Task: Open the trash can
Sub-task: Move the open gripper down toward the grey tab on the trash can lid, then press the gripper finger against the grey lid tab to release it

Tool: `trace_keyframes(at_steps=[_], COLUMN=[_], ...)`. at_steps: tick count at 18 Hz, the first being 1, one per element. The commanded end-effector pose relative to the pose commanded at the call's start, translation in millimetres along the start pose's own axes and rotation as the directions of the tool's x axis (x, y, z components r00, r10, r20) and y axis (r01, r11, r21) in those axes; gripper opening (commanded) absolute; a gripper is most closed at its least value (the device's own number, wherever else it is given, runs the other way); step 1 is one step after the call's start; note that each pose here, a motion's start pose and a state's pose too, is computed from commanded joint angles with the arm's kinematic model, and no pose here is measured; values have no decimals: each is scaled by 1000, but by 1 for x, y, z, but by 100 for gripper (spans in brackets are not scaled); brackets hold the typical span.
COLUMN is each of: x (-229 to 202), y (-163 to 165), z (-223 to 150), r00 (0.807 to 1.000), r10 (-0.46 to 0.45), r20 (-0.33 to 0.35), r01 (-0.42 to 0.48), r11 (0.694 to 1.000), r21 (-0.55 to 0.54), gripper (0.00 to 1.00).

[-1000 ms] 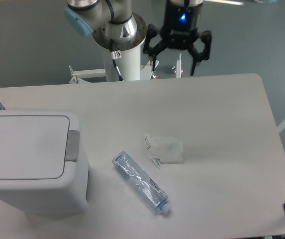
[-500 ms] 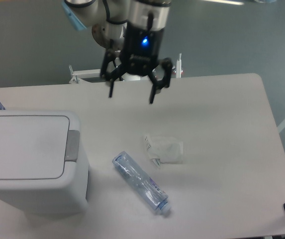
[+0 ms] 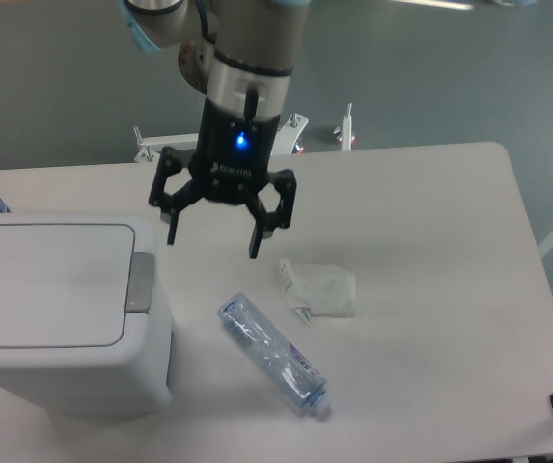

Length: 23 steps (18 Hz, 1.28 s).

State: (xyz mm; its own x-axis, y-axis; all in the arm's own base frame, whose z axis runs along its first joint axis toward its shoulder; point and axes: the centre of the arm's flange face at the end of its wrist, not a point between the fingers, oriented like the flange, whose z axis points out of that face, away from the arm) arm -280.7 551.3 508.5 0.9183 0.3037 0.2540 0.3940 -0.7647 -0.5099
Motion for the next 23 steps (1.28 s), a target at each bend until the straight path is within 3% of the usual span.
trace_keyframes(at_steps=[23], x=[2], y=[4], z=[28], r00=[1000], r10=[2], r20=[-16], r01=[-2], r11=[999], r21=[-43], gripper=[100])
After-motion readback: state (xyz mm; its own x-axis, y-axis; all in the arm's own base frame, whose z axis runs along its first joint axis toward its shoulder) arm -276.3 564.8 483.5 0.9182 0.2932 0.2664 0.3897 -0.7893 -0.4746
